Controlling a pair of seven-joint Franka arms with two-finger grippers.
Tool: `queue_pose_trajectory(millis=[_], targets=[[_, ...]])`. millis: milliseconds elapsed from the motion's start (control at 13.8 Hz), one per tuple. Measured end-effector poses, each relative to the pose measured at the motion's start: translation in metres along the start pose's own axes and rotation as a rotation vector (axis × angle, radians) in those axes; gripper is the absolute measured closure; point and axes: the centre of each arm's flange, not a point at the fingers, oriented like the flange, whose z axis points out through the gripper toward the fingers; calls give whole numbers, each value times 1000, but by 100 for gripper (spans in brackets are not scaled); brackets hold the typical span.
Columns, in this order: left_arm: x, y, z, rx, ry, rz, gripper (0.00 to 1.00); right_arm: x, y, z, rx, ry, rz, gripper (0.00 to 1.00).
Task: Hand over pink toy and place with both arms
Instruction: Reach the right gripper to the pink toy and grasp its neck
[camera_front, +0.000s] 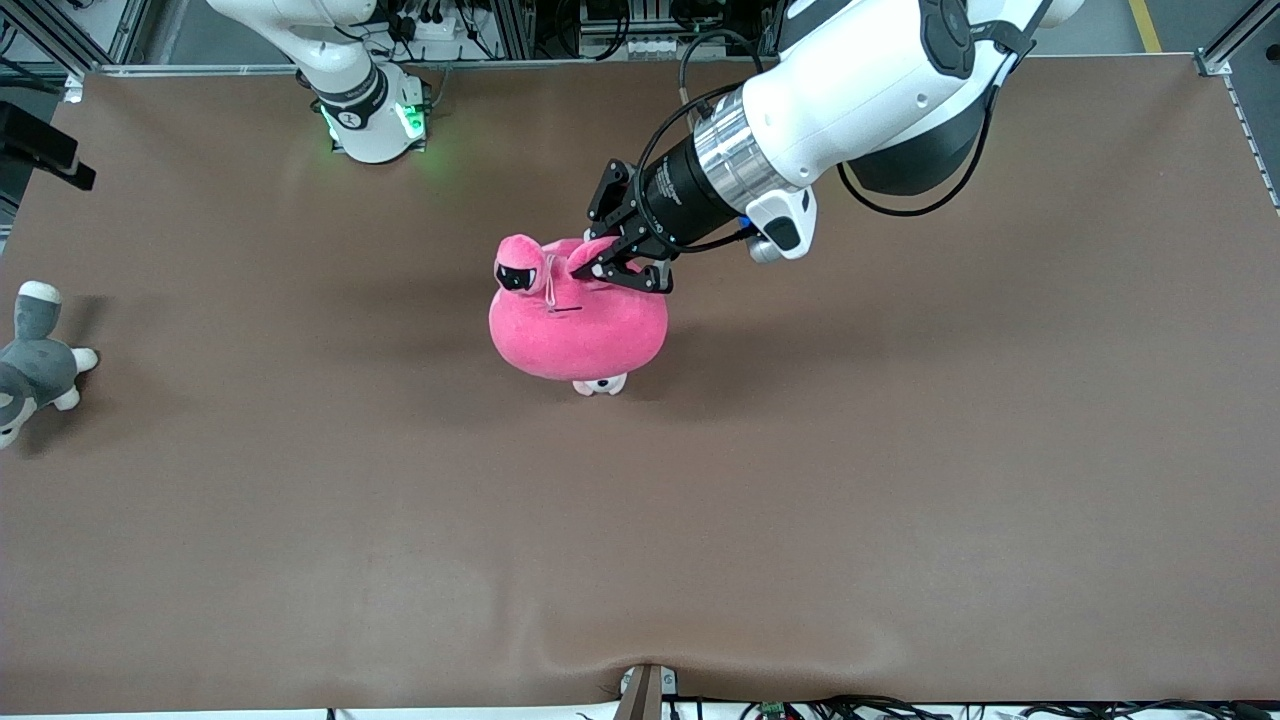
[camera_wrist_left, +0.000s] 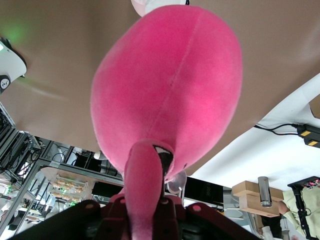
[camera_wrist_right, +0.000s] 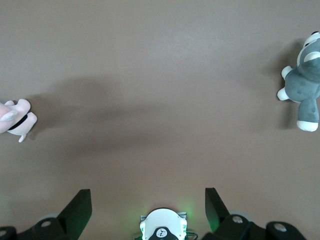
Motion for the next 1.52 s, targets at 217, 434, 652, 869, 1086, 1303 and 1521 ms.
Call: queue_pose_trajectory(millis=[217, 434, 652, 869, 1086, 1303, 1521], targets=[[0, 0, 0, 0, 0, -1, 89, 14, 3, 16, 1, -34, 5, 0], [0, 0, 0, -1, -1, -7, 89, 37, 0, 52, 4, -124, -1, 0], [0, 1, -1, -2, -2, -8, 89, 48, -36, 75, 58, -188, 13, 0], [0, 1, -1, -2, -2, -8, 89, 43, -101, 69, 212, -231, 274, 0], [0, 1, -1, -2, -2, -9, 89, 42, -169, 57, 358, -277, 582, 0], [0, 1, 0, -2, -1, -9, 89, 38, -239, 51, 434, -339, 903, 0], [0, 0, 1, 0, 0, -9, 89, 18, -306, 46, 462, -377, 1130, 0]])
